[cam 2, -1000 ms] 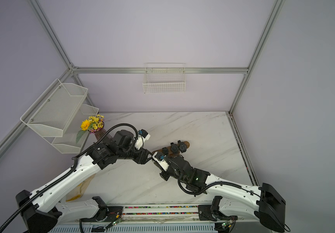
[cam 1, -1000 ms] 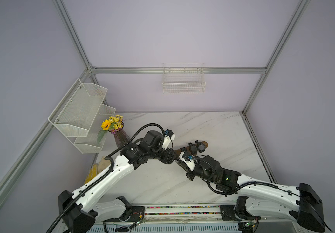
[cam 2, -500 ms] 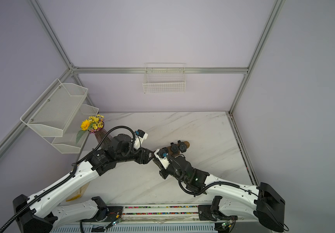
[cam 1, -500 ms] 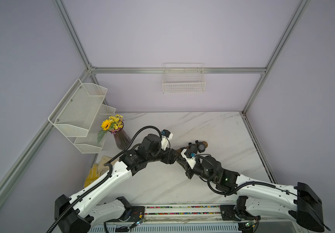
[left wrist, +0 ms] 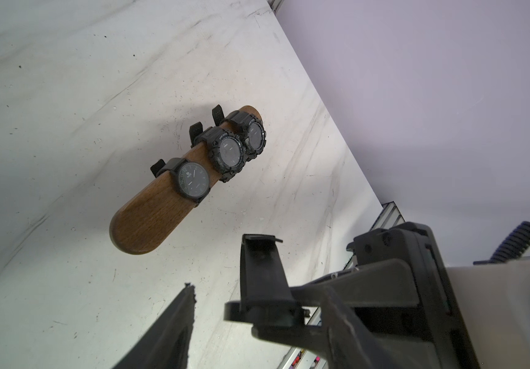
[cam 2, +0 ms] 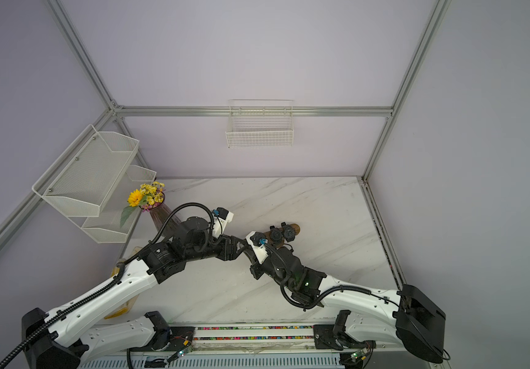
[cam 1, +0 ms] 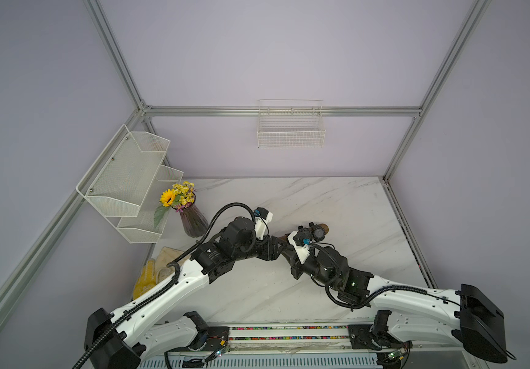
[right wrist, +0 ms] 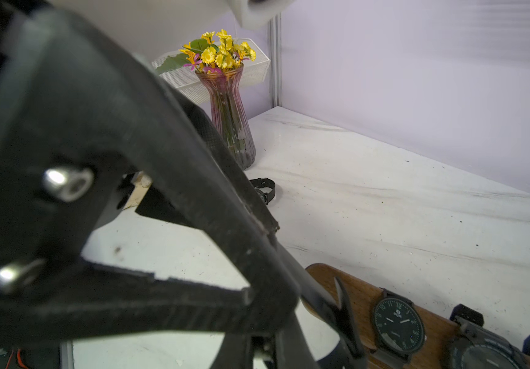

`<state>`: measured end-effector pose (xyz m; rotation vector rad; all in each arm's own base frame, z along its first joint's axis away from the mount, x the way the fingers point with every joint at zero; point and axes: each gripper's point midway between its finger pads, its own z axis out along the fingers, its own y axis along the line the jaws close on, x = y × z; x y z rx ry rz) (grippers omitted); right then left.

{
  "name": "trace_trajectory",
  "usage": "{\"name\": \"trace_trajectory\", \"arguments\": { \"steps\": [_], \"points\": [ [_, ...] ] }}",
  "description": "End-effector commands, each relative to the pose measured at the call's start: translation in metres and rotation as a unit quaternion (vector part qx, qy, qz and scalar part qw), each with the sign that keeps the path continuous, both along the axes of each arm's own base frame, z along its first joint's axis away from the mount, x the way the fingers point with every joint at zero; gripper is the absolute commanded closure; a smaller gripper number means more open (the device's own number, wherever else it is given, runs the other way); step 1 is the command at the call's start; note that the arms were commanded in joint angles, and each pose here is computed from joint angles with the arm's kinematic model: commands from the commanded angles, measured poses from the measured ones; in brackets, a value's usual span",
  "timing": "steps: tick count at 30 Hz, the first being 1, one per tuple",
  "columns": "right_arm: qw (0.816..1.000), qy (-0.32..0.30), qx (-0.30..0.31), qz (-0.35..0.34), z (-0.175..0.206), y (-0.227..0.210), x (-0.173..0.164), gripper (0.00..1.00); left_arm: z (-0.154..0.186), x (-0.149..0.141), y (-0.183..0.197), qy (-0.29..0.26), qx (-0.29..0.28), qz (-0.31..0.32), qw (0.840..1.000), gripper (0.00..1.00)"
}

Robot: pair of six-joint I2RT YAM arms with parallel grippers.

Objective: Place watch on stand
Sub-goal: Pick up the watch at the center of the board.

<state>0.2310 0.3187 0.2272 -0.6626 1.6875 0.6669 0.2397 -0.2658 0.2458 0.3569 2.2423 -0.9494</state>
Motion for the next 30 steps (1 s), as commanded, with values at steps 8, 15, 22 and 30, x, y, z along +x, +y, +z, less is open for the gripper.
{"name": "trace_trajectory", "arguments": {
  "steps": [8,15,22,30],
  "points": [
    [0.996,0.002,0.081,-0.024,0.023,0.0,0.008,0.95,0.003,0.003,-0.006,-0.01,-0.029,0.008,1.0,0.44],
    [0.993,0.019,0.111,-0.034,0.023,0.002,0.012,0.94,0.0,0.003,-0.015,-0.007,-0.038,-0.007,0.999,0.51],
    [0.989,0.018,0.136,-0.048,0.031,-0.003,0.014,0.91,-0.002,0.005,-0.016,-0.007,-0.036,-0.006,0.999,0.68],
    [0.99,0.026,0.129,-0.043,0.023,-0.001,0.013,0.91,-0.003,0.007,-0.014,-0.013,-0.032,0.002,0.999,0.73]
  ]
}}
